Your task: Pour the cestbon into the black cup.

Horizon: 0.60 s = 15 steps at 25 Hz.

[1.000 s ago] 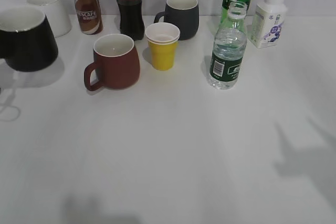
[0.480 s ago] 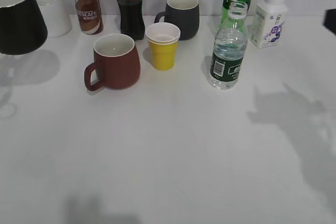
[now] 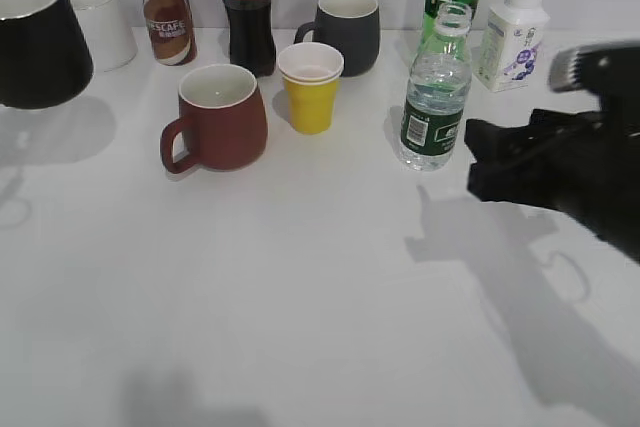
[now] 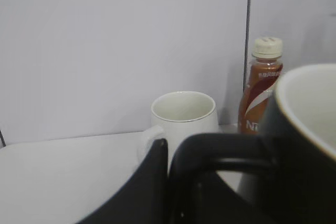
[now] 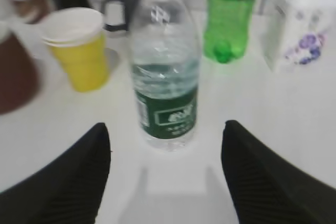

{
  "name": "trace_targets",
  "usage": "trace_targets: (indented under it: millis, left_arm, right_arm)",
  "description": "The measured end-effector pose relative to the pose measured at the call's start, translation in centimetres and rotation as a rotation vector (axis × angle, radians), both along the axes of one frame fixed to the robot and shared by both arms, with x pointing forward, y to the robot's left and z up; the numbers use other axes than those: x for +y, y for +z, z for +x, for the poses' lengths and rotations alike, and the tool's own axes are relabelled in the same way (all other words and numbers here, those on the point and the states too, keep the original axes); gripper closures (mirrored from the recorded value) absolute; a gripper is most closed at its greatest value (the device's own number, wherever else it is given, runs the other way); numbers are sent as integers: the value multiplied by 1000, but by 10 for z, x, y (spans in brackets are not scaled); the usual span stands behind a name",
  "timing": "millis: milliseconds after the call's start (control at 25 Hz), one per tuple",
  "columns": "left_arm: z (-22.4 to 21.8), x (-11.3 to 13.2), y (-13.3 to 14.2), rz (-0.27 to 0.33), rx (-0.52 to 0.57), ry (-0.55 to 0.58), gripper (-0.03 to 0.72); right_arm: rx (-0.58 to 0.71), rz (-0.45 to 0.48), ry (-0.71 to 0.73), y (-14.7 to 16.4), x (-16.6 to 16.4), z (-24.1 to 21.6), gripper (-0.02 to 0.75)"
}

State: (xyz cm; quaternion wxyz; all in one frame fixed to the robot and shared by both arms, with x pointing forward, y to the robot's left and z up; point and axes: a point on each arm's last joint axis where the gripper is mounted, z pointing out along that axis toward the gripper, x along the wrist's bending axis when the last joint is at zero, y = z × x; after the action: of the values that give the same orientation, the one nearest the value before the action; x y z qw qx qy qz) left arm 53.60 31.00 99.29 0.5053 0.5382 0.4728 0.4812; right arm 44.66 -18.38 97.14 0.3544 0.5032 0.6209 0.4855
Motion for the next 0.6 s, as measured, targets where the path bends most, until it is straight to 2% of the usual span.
trace_targets:
  millis: [200, 600]
  left_arm:
    - [0, -2, -1, 22, 4, -28, 651]
    - [-1, -6, -1, 49, 6, -64, 651]
  right_arm:
    - [-26, -37, -50, -26, 9, 20, 239]
    - [-9, -10, -108, -49, 39, 67, 222]
